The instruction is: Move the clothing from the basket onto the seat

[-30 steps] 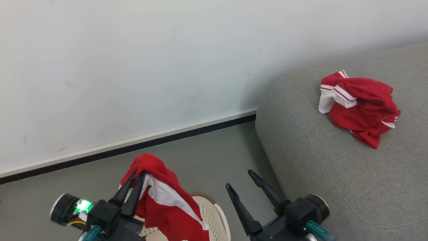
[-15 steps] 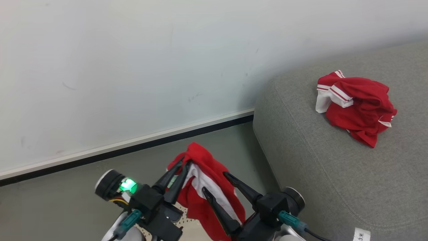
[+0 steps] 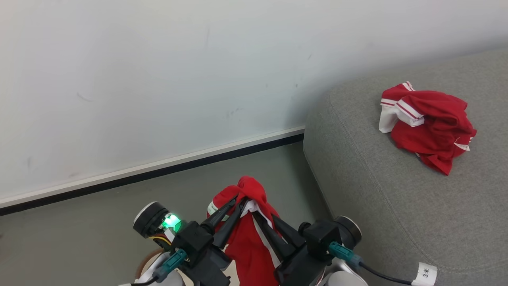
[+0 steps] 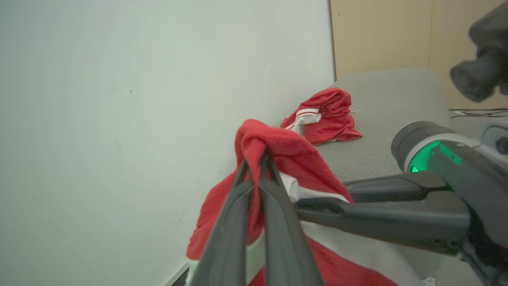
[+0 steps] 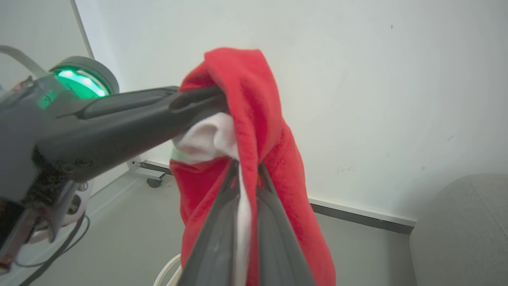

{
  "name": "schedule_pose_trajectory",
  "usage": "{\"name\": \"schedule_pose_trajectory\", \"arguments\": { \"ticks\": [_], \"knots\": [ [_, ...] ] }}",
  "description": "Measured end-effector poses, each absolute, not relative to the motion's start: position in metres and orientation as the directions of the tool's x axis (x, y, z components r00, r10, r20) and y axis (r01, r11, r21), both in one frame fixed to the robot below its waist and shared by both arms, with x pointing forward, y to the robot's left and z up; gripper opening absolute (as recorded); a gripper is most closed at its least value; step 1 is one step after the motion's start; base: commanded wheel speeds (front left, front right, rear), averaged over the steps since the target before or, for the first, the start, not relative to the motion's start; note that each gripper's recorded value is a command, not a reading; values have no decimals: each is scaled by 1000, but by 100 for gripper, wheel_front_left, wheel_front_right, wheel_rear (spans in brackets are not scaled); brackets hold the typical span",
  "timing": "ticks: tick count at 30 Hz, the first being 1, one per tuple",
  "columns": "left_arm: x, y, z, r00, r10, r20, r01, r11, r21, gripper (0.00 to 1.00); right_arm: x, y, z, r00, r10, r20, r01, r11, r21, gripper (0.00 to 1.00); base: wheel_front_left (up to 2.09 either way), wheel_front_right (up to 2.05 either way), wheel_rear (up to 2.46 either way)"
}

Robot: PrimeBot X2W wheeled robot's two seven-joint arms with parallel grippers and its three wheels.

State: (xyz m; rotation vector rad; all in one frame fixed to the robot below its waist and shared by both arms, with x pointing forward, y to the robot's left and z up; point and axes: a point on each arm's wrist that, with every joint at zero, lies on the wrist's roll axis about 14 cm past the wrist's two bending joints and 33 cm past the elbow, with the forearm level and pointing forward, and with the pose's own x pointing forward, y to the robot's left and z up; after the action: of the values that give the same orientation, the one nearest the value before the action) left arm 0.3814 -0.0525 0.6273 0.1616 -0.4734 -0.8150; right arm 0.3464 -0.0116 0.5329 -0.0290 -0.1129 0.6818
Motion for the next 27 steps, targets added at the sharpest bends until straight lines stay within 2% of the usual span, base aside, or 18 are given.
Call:
{"name": "schedule_pose_trajectory", "arguments": {
  "ticks": [7, 8, 10, 11, 27],
  "knots": [
    [385, -52, 623, 597, -732, 328, 667, 680, 305, 0, 351, -18, 542, 782, 611, 124, -607, 791, -74, 0, 0, 0, 0],
    [386, -52, 623, 596, -733, 328, 667, 679, 306, 8, 352, -19, 543, 784, 608, 125, -603, 794, -77, 0, 0, 0, 0],
    [386, -52, 623, 597, -734, 324, 672, 678, 298, 63, 354, -23, 546, 792, 595, 136, -589, 804, -83, 0, 0, 0, 0],
    [386, -53, 623, 597, -736, 321, 674, 676, 297, 100, 355, -25, 548, 795, 589, 142, -583, 808, -86, 0, 0, 0, 0],
    [387, -51, 616, 601, -744, 291, 688, 668, 285, 100, 362, -43, 558, 833, 523, 182, -516, 852, -84, 0, 0, 0, 0]
  ]
}}
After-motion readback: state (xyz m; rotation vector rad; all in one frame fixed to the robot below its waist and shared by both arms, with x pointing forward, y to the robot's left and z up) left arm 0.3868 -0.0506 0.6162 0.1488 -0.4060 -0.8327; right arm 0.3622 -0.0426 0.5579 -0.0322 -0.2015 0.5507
